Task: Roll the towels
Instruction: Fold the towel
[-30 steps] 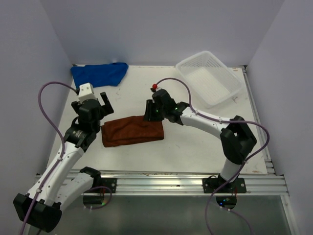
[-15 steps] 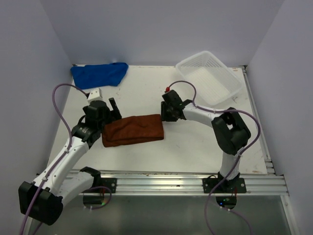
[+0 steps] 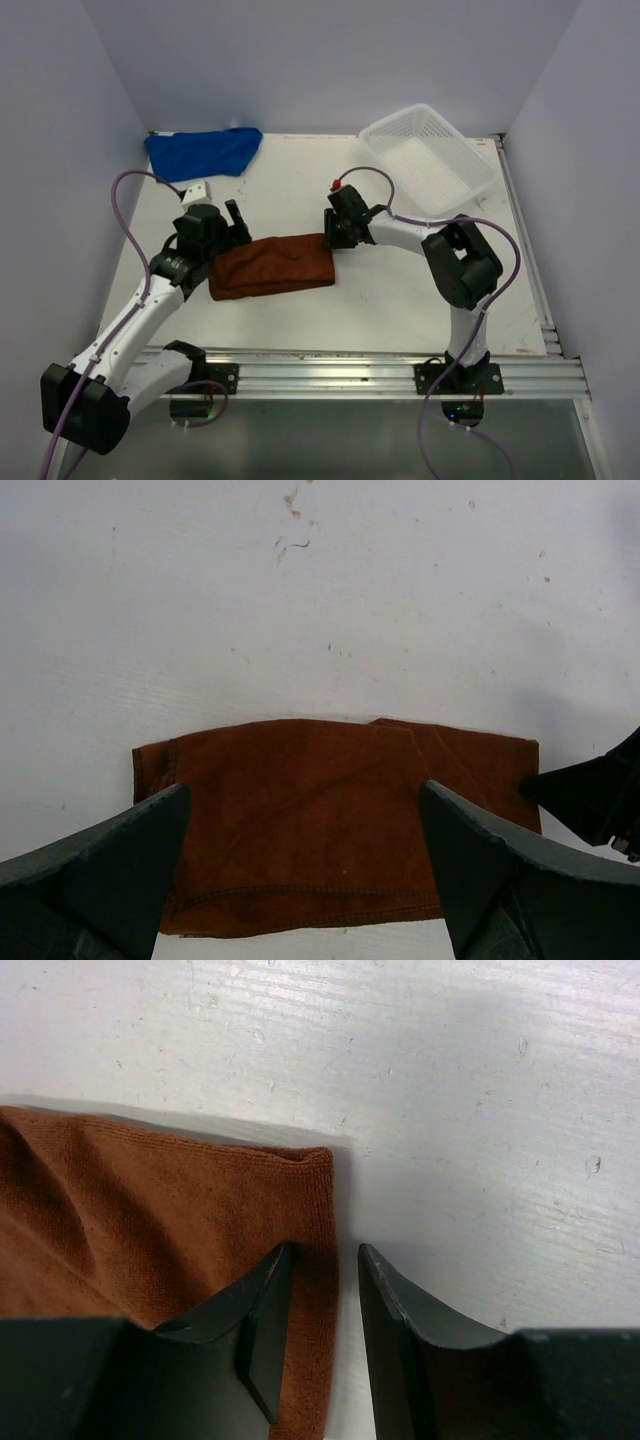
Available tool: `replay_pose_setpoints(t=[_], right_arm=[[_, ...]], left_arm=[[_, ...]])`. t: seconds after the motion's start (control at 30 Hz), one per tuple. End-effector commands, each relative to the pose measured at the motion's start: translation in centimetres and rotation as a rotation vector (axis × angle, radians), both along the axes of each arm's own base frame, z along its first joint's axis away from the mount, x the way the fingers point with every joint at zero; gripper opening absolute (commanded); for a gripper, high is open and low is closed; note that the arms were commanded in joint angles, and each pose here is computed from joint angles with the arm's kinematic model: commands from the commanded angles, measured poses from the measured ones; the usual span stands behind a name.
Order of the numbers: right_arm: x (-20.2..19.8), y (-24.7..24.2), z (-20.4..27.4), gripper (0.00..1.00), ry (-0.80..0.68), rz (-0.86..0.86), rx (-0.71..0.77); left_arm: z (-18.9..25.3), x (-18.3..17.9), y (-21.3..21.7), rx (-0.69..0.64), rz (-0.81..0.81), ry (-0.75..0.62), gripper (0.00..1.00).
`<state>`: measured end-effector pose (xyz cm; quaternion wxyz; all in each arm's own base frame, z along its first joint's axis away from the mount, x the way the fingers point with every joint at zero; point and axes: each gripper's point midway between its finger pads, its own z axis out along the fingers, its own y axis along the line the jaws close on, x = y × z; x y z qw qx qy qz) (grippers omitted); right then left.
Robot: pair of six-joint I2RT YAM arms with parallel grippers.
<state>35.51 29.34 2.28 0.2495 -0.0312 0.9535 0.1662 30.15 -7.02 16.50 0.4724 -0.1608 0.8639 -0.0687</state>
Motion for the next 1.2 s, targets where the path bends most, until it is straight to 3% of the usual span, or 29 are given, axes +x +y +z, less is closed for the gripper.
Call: replay_pose_setpoints(t=[0.0,0.13,0.17,0.23,0.7,0.8,1.0,1.17], right_arm=[[0.7,0.5,-0.2,0.36,-0.009,0.021,0.005],[0.5,0.7,0.0,0.16,0.001,0.053,0.007],[0.7,0.2,0.1,0.07,-0.005,0.044,-0.012],[0.8,-1.0,0.0,0.00,0.009,0.042,-0.040],[1.2,-12.8,1.0,0.00,-0.031,-0.170,-0.303],[0.9,-13.3,0.9,0.00,-0.025,-0.180,-0.289],[0.6,-13.0,0.2,0.00,-0.006,-0.169,-0.269],[0.3,-13.1,-0.3,0.00,0.000,-0.169,-0.270]], left_arm=[[0.4,0.5,-0.6,-0.035,-0.002,-0.029,1.00],[0.4,0.6,-0.5,-0.029,-0.001,-0.034,1.00],[0.4,0.6,-0.1,-0.013,0.011,-0.036,1.00],[0.0,0.5,0.4,0.010,0.029,-0.028,1.00],[-4.6,0.6,-4.5,-0.115,-0.193,0.045,0.97],[-5.2,0.5,-6.0,-0.156,-0.262,0.057,0.94],[-6.6,-0.2,-8.3,-0.234,-0.376,0.080,0.77],[-8.2,-0.3,-8.8,-0.241,-0.403,0.112,0.72]])
